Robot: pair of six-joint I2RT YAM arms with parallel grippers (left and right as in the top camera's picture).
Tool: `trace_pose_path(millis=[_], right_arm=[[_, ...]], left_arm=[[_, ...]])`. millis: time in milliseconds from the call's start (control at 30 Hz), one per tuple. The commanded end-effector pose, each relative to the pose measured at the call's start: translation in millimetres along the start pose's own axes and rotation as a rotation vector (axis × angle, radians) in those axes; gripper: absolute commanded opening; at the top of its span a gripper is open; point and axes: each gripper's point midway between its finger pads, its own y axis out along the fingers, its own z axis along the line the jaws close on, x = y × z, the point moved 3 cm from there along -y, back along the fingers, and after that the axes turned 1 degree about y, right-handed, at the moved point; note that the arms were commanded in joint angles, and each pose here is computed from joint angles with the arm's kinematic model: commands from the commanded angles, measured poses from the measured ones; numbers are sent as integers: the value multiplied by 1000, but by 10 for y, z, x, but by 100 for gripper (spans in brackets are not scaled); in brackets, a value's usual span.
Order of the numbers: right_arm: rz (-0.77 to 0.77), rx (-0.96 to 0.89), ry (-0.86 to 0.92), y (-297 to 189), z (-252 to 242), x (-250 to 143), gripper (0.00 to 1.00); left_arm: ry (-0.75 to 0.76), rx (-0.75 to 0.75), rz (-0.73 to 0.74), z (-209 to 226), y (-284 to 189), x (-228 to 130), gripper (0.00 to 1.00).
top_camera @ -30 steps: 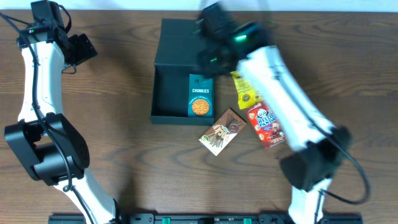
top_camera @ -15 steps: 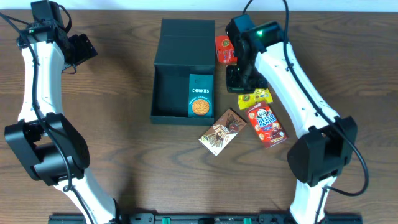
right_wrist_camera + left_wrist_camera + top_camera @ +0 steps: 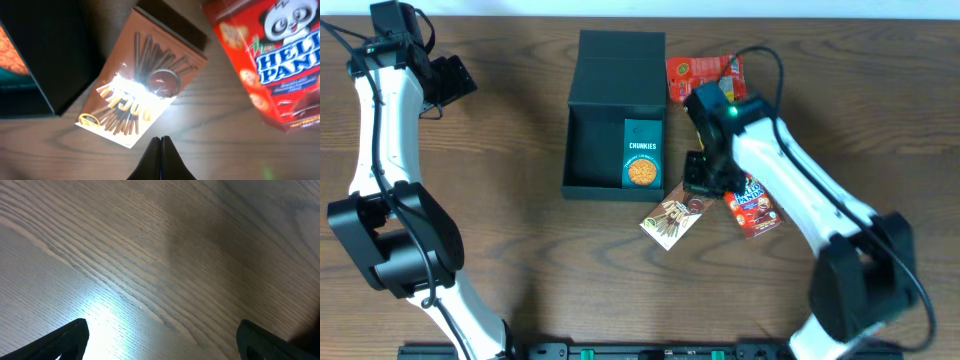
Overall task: Pack container
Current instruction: 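Move the right gripper to the brown Pocky box and grasp it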
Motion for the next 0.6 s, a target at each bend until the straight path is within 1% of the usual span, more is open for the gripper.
trace_pose_path(millis=[0, 33, 100, 133, 233, 433, 567], right_arm=[[-19, 49, 93, 77, 5, -137, 21], [-25, 62, 109, 113, 12, -154, 40], [-22, 64, 157, 227, 9, -194, 96], [-11, 69, 182, 288, 7, -214, 99], [11, 104, 229, 387, 51, -227, 99], [-37, 184, 214, 371, 199, -100, 99], [-48, 193, 228, 382, 227, -72, 99]], left_arm=[[-1, -5, -27, 25, -116, 63, 95], [-1, -5, -27, 25, -116, 63, 95], [-1, -5, -27, 25, -116, 63, 95], [-1, -5, -27, 25, -116, 63, 95], [-1, -6, -27, 22, -117, 63, 95], [-1, -6, -26, 22, -116, 60, 95], [-1, -5, -25, 23, -116, 57, 95]])
